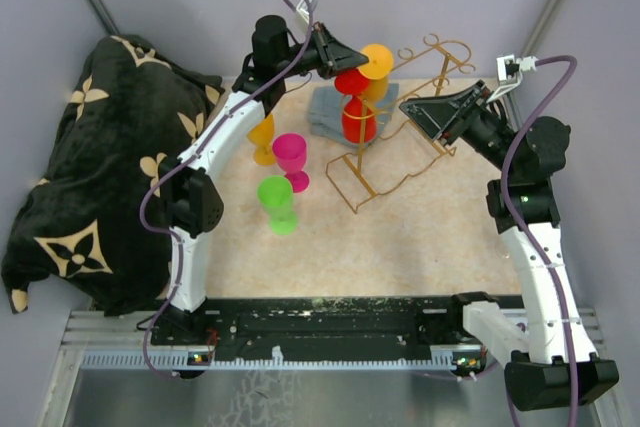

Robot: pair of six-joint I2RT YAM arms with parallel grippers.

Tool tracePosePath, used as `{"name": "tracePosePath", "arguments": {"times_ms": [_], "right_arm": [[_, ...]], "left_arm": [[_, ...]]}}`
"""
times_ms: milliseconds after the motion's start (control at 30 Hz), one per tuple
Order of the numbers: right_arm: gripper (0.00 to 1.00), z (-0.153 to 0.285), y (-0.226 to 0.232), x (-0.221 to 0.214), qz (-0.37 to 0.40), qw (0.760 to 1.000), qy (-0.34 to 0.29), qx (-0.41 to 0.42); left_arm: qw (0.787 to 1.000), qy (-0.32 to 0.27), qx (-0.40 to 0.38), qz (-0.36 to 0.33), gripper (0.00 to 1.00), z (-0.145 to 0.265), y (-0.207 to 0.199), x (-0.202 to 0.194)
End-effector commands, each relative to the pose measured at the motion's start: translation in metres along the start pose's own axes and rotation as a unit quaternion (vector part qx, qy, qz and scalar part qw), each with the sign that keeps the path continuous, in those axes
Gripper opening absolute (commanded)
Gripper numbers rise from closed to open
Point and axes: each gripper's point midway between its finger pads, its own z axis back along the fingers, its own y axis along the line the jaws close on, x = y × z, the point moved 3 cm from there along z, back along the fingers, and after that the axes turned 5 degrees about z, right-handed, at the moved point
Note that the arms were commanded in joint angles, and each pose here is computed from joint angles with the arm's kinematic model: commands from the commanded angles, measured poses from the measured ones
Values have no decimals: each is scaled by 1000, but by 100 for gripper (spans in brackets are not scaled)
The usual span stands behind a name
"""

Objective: Place the wine glass upside down on the wine glass rack

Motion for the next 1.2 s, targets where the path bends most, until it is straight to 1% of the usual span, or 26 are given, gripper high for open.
{"name": "tracePosePath", "arguments": {"times_ms": [0,33,100,167,200,267,300,367,433,733,867,1167], "right_arm": [[38,1,8,9,17,1000,-21,11],[38,1,8,9,17,1000,-21,11],[38,1,8,8,17,1000,-21,11],[38,1,7,8,16,1000,-20,10],[38,1,7,8,16,1000,-20,10],[38,2,7,7,16,1000,-20,10],[38,1,7,7,15,1000,-20,10],[38,1,6,7,16,1000,-20,9],[38,1,6,7,15,1000,-20,9],[38,1,5,6,14,1000,-20,8],[38,1,5,6,15,1000,-21,9],[38,2,3,4,14,1000,-19,6]], "left_arm": [[1000,29,-4,-1,0,-4,1,-12],[1000,28,-5,-2,1,-3,0,-11],[1000,28,-5,-3,12,-3,0,-11],[1000,28,-6,-3,11,-4,-1,-12],[1000,28,-7,-3,13,-4,-1,-11],[1000,27,-8,-3,20,-4,-1,-11],[1000,27,-8,-3,21,-4,-1,-11],[1000,27,-8,-2,27,-4,-1,-11],[1000,29,-9,-2,38,-4,-1,-11],[1000,30,-9,-4,44,-3,0,-12],[1000,29,-8,-6,44,-2,-1,-12],[999,10,-9,-33,49,6,-18,-6]]}}
